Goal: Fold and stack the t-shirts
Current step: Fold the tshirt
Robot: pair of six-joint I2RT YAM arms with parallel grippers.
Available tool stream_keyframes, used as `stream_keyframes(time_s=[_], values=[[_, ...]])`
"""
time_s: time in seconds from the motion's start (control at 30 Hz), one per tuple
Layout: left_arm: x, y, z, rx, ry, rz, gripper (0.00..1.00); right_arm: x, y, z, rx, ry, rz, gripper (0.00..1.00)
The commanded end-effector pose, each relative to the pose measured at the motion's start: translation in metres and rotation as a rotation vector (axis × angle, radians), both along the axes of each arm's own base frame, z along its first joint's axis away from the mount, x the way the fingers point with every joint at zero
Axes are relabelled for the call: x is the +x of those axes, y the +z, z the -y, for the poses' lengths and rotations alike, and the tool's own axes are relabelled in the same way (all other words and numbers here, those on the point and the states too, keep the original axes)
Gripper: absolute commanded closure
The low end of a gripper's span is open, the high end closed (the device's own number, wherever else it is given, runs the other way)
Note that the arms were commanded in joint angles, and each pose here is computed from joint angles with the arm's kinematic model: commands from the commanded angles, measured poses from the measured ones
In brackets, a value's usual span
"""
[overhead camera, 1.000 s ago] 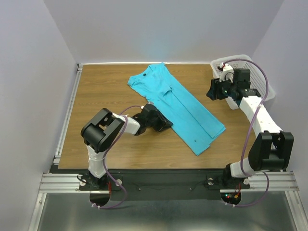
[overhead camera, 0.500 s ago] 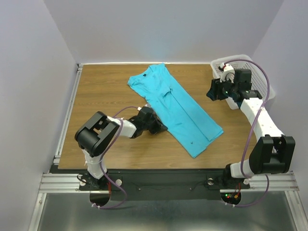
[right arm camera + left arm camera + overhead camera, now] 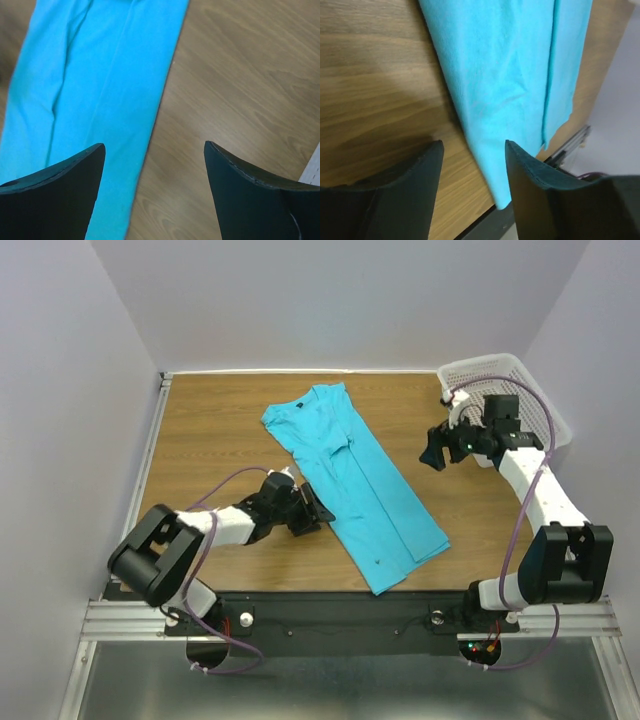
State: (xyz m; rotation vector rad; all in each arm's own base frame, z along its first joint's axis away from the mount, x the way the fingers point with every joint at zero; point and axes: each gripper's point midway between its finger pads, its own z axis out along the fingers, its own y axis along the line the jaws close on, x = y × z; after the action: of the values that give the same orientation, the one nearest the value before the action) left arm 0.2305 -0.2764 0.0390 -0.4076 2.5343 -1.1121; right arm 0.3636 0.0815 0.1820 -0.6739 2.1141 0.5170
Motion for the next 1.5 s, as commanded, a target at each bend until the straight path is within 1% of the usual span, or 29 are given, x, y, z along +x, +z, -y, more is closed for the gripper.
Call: stream_keyframes(time_s=[0.0, 0.03, 0.07, 0.1, 0.17, 0.2, 0.27, 0.33, 0.37, 0.4, 0.43, 0.5, 0.53, 0.57, 0.63, 0.73, 0.77, 0.8, 0.83, 0.9, 0.93, 1.0, 1.03, 1.1, 1.13, 1.23, 1.27, 1.33, 1.47], values=[[-0.013, 0.025, -0.017, 0.073, -0.104, 0.130, 0.24, -0.044, -0.014, -0.006, -0.141, 0.350, 0.095, 0.14], [-0.010, 0.047, -0.021, 0.075, -0.122, 0.227, 0.21, -0.056, -0.016, -0.005, -0.166, 0.394, 0.105, 0.12], [-0.008, 0.057, -0.025, 0.089, -0.118, 0.267, 0.18, -0.059, -0.019, -0.003, -0.221, 0.469, 0.161, 0.11], [-0.007, 0.078, -0.033, 0.099, -0.106, 0.335, 0.15, -0.070, -0.029, -0.003, -0.239, 0.516, 0.162, 0.10], [0.000, 0.104, -0.044, 0.139, -0.099, 0.459, 0.14, -0.087, -0.038, -0.002, -0.299, 0.649, 0.197, 0.09], [0.000, 0.115, -0.049, 0.145, -0.096, 0.514, 0.14, -0.095, -0.043, -0.002, -0.307, 0.696, 0.188, 0.09], [0.002, 0.158, -0.062, 0.133, -0.052, 0.687, 0.10, -0.116, -0.055, -0.001, -0.329, 0.822, 0.180, 0.09], [-0.001, 0.195, -0.072, 0.129, -0.046, 0.876, 0.02, -0.129, -0.061, 0.000, -0.340, 0.887, 0.182, 0.09], [-0.002, 0.204, -0.075, 0.126, -0.039, 0.923, 0.02, -0.135, -0.064, 0.000, -0.346, 0.920, 0.185, 0.09], [-0.006, 0.208, -0.076, 0.117, -0.051, 0.960, 0.02, -0.147, -0.069, 0.002, -0.361, 0.979, 0.191, 0.09], [-0.008, 0.220, -0.076, 0.119, -0.076, 1.048, 0.01, -0.153, -0.073, 0.002, -0.364, 1.007, 0.186, 0.09], [-0.025, 0.229, -0.064, 0.062, -0.194, 1.136, 0.02, -0.170, -0.082, 0.004, -0.358, 1.075, 0.167, 0.09], [-0.037, 0.223, -0.051, 0.036, -0.322, 1.158, 0.02, -0.174, -0.085, 0.004, -0.356, 1.092, 0.161, 0.09], [-0.041, 0.218, -0.044, 0.017, -0.376, 1.156, 0.02, -0.179, -0.088, 0.005, -0.354, 1.110, 0.154, 0.09], [-0.053, 0.208, -0.030, -0.030, -0.480, 1.154, 0.05, -0.189, -0.098, 0.008, -0.366, 1.156, 0.136, 0.09], [-0.073, 0.191, -0.002, -0.090, -0.599, 1.155, 0.05, -0.199, -0.106, 0.008, -0.340, 1.180, 0.110, 0.10], [-0.096, 0.186, 0.013, -0.126, -0.676, 1.165, 0.05, -0.202, -0.107, 0.008, -0.337, 1.197, 0.107, 0.10], [-0.090, 0.183, 0.015, -0.106, -0.665, 1.174, 0.05, -0.204, -0.109, 0.008, -0.332, 1.203, 0.100, 0.11], [-0.112, 0.180, 0.029, -0.136, -0.738, 1.186, 0.05, -0.206, -0.111, 0.009, -0.326, 1.212, 0.091, 0.12], [-0.119, 0.163, 0.043, -0.083, -0.784, 1.183, 0.05, -0.211, -0.119, 0.012, -0.328, 1.240, 0.069, 0.13], [-0.131, 0.153, 0.053, -0.070, -0.814, 1.169, 0.05, -0.214, -0.124, 0.013, -0.329, 1.246, 0.056, 0.15], [-0.139, 0.146, 0.061, -0.047, -0.830, 1.173, 0.05, -0.208, -0.131, 0.017, -0.355, 1.231, 0.046, 0.17], [-0.134, 0.139, 0.063, -0.003, -0.805, 1.168, 0.06, -0.206, -0.133, 0.018, -0.362, 1.223, 0.045, 0.17], [-0.146, 0.134, 0.072, 0.006, -0.820, 1.171, 0.07, -0.201, -0.136, 0.018, -0.364, 1.215, 0.038, 0.19], [-0.141, 0.124, 0.075, 0.060, -0.806, 1.158, 0.08, -0.199, -0.138, 0.019, -0.365, 1.214, 0.033, 0.20], [-0.155, 0.116, 0.089, 0.086, -0.852, 1.159, 0.09, -0.196, -0.146, 0.022, -0.384, 1.209, 0.025, 0.22], [-0.150, 0.102, 0.092, 0.142, -0.846, 1.140, 0.10, -0.193, -0.150, 0.022, -0.394, 1.205, 0.032, 0.24], [-0.150, 0.098, 0.100, 0.166, -0.858, 1.140, 0.11, -0.195, -0.155, 0.024, -0.399, 1.197, 0.018, 0.25], [-0.144, 0.067, 0.109, 0.281, -0.895, 1.131, 0.13, -0.193, -0.159, 0.024, -0.395, 1.173, 0.005, 0.29]])
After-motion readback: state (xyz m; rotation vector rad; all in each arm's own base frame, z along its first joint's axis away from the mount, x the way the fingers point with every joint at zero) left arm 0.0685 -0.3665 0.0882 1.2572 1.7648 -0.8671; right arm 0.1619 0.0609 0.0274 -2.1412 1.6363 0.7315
